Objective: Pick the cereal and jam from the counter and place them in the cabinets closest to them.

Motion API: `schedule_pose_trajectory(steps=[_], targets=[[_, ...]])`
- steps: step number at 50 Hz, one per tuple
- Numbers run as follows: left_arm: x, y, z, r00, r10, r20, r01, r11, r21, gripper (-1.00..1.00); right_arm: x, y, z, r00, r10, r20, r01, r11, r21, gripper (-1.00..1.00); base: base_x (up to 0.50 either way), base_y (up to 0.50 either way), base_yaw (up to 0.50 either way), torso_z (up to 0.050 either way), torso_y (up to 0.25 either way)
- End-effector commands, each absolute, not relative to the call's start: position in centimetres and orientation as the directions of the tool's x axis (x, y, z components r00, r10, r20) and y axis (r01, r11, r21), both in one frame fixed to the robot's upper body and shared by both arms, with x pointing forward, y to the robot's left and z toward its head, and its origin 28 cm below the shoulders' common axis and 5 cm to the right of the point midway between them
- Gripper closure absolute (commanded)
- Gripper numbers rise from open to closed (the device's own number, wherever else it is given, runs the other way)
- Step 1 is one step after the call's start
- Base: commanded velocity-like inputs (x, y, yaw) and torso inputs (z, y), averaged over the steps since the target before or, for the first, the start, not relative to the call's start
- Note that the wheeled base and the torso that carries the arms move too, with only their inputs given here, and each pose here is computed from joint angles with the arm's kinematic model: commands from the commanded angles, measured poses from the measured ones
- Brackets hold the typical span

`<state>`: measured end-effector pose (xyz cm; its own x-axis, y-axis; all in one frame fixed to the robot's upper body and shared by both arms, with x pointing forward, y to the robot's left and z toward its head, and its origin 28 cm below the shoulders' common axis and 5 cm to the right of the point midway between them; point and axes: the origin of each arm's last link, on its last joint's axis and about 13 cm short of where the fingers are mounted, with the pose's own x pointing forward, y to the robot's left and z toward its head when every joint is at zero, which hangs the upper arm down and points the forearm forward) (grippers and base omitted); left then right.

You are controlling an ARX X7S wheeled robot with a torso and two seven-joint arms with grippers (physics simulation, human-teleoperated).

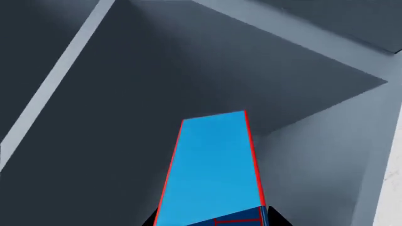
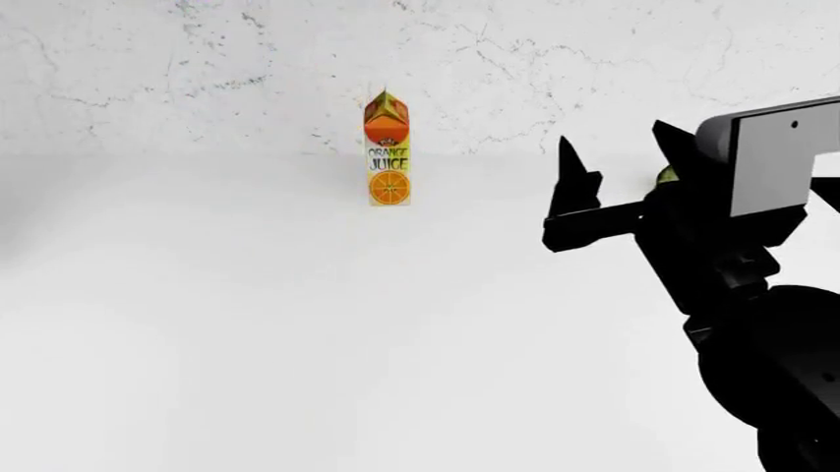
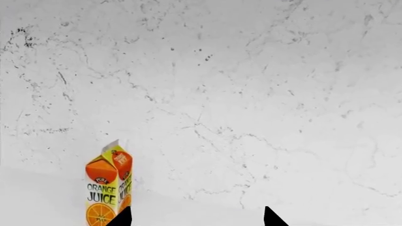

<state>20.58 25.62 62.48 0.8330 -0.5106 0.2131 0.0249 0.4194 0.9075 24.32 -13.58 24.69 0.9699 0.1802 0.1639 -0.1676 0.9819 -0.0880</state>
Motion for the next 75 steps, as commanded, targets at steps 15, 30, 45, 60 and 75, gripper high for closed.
schedule_pose_trajectory(steps=[15,30,45,60,75], targets=[[24.9,26.2,60.5,0.933,-0.327,0.147,-0.082,0.204,0.976,1.00,24.6,-13.6,24.3,0.971,0.180,0.158,-0.168,0.982,-0.083,-1.00,0.00,0.00,0.00,0.000,0.001],[26.5,27.0,58.9,0.968,-0.240,0.074,-0.035,0.161,0.986,1.00,24.7,-13.6,24.1,0.972,0.177,0.155,-0.166,0.983,-0.078,-1.00,0.00,0.00,0.00,0.000,0.000],[27.2,27.5,58.6,0.978,-0.205,0.048,-0.012,0.171,0.985,-1.00,25.1,-13.2,24.0,0.972,0.181,0.147,-0.170,0.982,-0.084,-1.00,0.00,0.00,0.00,0.000,0.000],[26.0,26.8,60.9,0.954,-0.271,0.128,-0.075,0.198,0.977,-1.00,25.5,-12.9,23.8,0.972,0.189,0.140,-0.178,0.980,-0.084,-1.00,0.00,0.00,0.00,0.000,0.000],[23.3,26.2,63.5,0.842,-0.437,0.317,-0.119,0.422,0.899,-1.00,25.2,-12.8,23.9,0.972,0.190,0.142,-0.179,0.980,-0.085,-1.00,0.00,0.00,0.00,0.000,0.000]])
